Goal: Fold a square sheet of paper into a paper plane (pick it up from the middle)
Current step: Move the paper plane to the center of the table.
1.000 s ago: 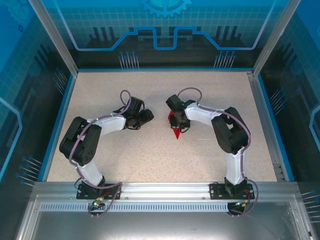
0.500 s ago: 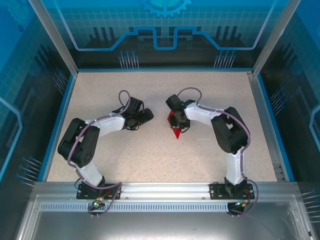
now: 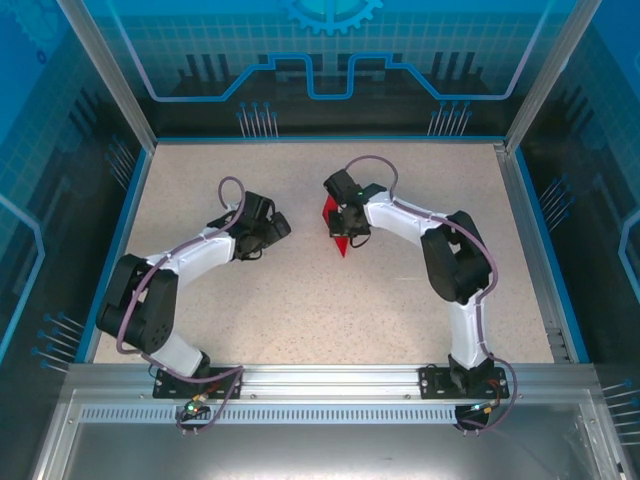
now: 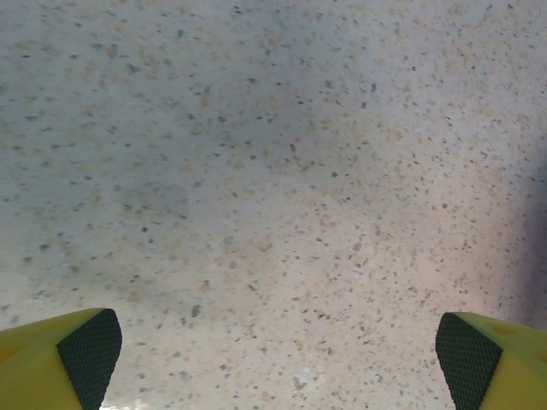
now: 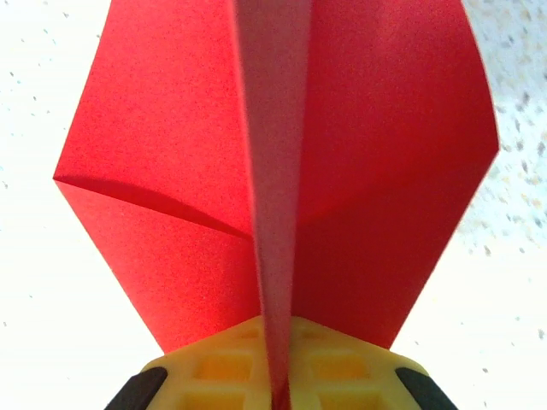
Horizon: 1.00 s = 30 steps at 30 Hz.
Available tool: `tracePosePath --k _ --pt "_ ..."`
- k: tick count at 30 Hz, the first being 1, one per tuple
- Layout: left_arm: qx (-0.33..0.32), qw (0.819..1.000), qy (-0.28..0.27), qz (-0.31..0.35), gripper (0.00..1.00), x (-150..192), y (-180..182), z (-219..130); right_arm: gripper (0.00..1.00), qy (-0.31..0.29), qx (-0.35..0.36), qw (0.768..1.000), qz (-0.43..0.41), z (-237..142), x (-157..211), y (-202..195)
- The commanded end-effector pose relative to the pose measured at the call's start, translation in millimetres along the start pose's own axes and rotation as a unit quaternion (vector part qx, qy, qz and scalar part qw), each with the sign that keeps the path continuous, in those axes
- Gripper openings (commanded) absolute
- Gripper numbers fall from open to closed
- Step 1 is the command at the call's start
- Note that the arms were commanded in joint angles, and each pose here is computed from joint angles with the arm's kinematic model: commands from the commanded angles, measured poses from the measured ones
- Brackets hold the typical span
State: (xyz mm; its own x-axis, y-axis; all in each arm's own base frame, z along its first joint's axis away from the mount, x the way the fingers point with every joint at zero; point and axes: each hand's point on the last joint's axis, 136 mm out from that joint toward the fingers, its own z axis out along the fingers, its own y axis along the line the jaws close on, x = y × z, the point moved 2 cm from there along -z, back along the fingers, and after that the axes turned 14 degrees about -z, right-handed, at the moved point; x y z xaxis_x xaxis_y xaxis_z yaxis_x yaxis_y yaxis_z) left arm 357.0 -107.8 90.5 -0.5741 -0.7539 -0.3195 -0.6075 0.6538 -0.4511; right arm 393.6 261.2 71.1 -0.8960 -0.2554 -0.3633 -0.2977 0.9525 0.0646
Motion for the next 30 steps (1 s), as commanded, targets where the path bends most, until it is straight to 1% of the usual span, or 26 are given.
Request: tracePosePath --k 1,5,12,14,16,18,20,24,27,29,30 --pt "-0.026 1.0 -0.011 0.009 0.98 -3 17 -5 0.1 0.024 0.0 1.0 -0.013 15 3 6" --pt "-0.029 1.0 -0.007 0.008 0.98 -2 19 -4 0.1 0.037 0.006 0.999 -0.012 27 -1 6" --pt "-0.03 0.999 -0.004 0.01 0.99 -1 19 -4 0.11 0.059 0.015 0.998 -0.008 39 3 6" --pt "-0.029 1.0 -0.004 0.01 0.98 -1 18 -4 0.13 0.064 0.014 0.998 -0.01 41 4 6" --pt "-0.028 1.0 -0.003 0.011 0.98 -1 17 -5 0.18 0.058 0.008 0.998 -0.016 36 0 9" --pt "-0.029 1.0 -0.002 0.012 0.99 -2 15 -7 0.25 0.039 0.001 0.999 -0.023 21 -11 12" --pt "-0.028 0.999 -0.005 0.015 0.98 -6 11 -13 0.34 0.01 -0.003 0.999 -0.032 -5 -27 13" --pt "-0.025 0.999 -0.022 0.023 0.98 -17 1 -25 0.48 -0.054 -0.015 0.998 -0.04 -59 -51 14" --pt "-0.018 0.998 -0.043 0.033 0.98 -29 -8 -37 0.6 -0.105 -0.003 0.994 -0.038 -98 -61 2" --pt "-0.014 0.997 -0.062 0.042 0.98 -41 -12 -46 0.7 -0.144 0.018 0.989 -0.03 -125 -64 -15" --pt "-0.011 0.996 -0.07 0.05 0.99 -45 -14 -50 0.72 -0.161 0.034 0.986 -0.024 -136 -65 -26"
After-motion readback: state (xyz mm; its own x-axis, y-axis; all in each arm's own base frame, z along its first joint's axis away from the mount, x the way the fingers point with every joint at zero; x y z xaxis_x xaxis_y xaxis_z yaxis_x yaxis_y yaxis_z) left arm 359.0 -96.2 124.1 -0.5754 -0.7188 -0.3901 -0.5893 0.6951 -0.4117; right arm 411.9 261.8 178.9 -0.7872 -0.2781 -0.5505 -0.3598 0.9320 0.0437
